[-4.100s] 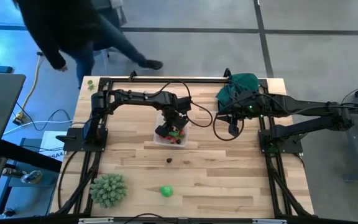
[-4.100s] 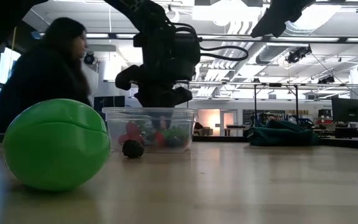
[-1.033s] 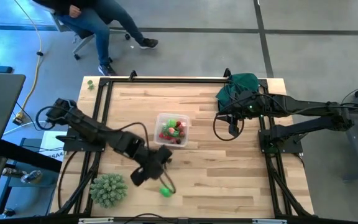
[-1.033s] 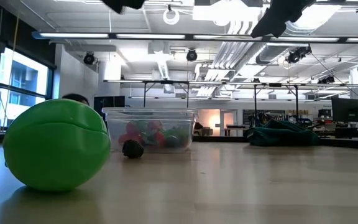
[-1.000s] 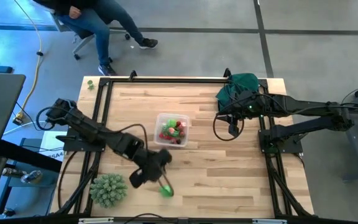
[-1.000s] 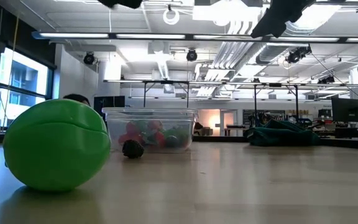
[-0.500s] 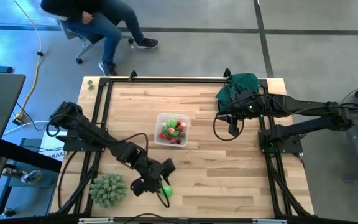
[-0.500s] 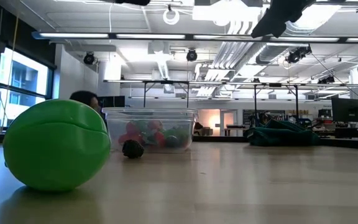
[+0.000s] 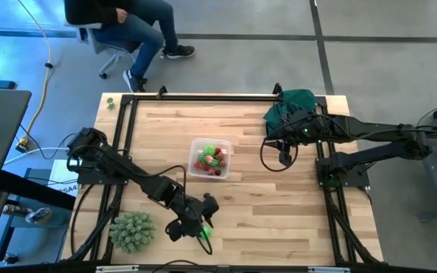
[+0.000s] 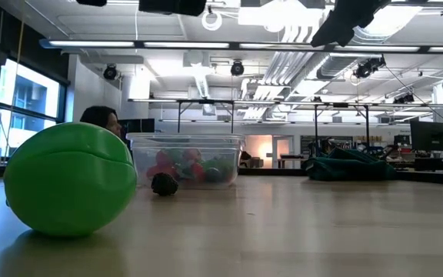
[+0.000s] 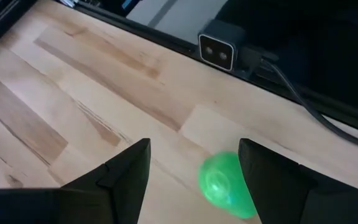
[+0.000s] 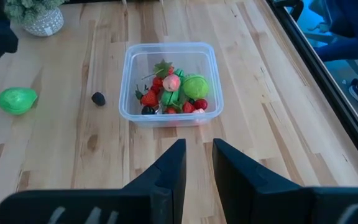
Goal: Pick and placing Produce into tupperware
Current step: Put the green pear into the transparent container
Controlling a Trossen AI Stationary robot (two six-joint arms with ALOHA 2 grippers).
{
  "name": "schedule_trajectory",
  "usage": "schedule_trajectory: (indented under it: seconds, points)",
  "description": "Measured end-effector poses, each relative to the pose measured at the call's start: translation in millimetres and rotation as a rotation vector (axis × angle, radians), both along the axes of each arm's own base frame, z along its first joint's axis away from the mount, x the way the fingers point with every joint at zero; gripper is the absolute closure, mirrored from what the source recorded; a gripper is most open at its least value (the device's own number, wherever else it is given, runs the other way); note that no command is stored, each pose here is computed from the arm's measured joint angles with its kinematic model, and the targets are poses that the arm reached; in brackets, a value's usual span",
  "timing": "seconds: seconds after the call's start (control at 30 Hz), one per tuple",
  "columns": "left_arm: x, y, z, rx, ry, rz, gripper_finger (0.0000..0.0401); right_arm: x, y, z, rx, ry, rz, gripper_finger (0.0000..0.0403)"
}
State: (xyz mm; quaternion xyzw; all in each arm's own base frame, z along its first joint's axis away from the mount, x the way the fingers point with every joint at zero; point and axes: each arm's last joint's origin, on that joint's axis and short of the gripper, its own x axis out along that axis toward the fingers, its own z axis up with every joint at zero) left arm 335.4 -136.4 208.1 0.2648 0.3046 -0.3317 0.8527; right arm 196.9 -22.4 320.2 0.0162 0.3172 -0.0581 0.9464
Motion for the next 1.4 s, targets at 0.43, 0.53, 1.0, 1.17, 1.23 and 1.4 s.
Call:
schedule_trajectory:
  seconds: [0.43,0.53,1.0,1.17,1.23,1.4]
  points:
    - [-5.0,-20.6,-12.8,0.025,0.03,-0.051,0.0169,0.0,0.0,0.0,0.0,0.0,0.0,0.0334]
    - [-7.4,-25.9,-13.0,0.049,0.017,-0.061,0.0169,-0.1,0.0,0.0,0.0,0.0,0.0,0.0334]
    - [-7.3,-30.1,-18.0,0.099,0.002,-0.042,0.0169,-0.1,-0.1,0.1,0.0,0.0,0.0,0.0334]
    - [-3.6,-30.9,-34.5,0.147,0.027,-0.035,0.0169,0.0,0.0,0.0,0.0,0.0,0.0,0.0334]
    - [-1.0,-32.0,-37.2,0.147,0.015,-0.028,0.0169,-0.1,0.0,-0.1,0.0,0.001,0.0,0.0334]
    - [1.5,-32.8,-40.9,0.148,0.009,-0.024,0.0169,0.0,0.0,0.0,0.0,0.0,0.0,0.0334]
